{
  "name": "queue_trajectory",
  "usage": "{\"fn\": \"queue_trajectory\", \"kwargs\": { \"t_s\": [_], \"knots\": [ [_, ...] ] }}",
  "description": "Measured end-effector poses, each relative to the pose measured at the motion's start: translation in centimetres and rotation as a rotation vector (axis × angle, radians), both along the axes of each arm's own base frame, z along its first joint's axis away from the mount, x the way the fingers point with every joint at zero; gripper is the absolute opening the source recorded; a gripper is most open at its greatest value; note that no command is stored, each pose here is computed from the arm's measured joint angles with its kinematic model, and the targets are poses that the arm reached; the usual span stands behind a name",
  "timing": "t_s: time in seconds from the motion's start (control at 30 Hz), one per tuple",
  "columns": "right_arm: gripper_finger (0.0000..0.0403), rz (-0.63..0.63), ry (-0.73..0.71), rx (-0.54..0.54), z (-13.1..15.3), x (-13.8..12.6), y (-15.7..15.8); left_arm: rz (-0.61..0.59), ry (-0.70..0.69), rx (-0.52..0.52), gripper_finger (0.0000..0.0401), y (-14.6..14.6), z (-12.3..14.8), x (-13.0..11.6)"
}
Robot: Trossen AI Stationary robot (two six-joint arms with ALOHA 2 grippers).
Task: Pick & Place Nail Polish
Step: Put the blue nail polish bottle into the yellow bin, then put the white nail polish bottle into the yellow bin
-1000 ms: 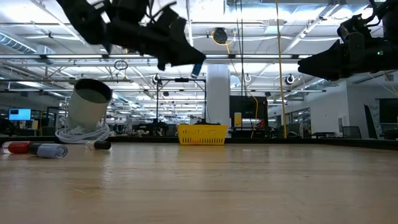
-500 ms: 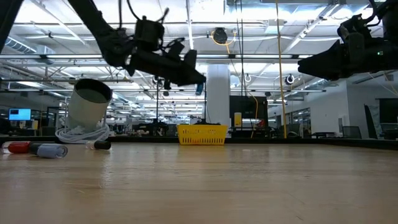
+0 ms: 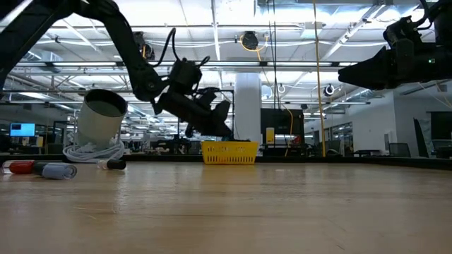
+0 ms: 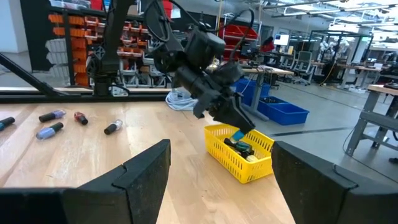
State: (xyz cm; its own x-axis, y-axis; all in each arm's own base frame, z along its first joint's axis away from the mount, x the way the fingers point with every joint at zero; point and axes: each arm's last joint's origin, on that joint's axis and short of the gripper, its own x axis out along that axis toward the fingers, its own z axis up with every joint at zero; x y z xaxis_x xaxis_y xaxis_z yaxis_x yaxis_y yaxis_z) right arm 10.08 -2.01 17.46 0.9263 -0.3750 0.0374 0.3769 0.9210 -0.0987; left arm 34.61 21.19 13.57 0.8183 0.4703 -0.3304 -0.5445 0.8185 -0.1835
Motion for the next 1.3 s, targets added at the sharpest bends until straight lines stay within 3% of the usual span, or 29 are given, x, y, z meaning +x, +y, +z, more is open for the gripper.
{"fn": "queue_trajectory", "kwargs": {
  "t_s": [0.47,0.77,0.9,1.1,1.3],
  "knots": [
    [0.0267,0.0,0.003,0.0,0.0,0.0,0.0,-0.063,0.048,0.043,0.0057,-0.7,-0.2,0.3],
    [0.0267,0.0,0.003,0.0,0.0,0.0,0.0,-0.042,0.056,0.057,0.0071,-0.9,-0.2,0.4],
    [0.0267,0.0,0.003,0.0,0.0,0.0,0.0,-0.042,0.053,0.059,0.0122,-1.1,-0.2,0.6],
    [0.0267,0.0,0.003,0.0,0.0,0.0,0.0,-0.033,0.055,0.063,0.0235,-1.2,0.2,0.6],
    [0.0267,0.0,0.003,0.0,0.0,0.0,0.0,-0.078,0.058,0.123,0.0304,-2.6,4.6,-0.1]
  ]
}}
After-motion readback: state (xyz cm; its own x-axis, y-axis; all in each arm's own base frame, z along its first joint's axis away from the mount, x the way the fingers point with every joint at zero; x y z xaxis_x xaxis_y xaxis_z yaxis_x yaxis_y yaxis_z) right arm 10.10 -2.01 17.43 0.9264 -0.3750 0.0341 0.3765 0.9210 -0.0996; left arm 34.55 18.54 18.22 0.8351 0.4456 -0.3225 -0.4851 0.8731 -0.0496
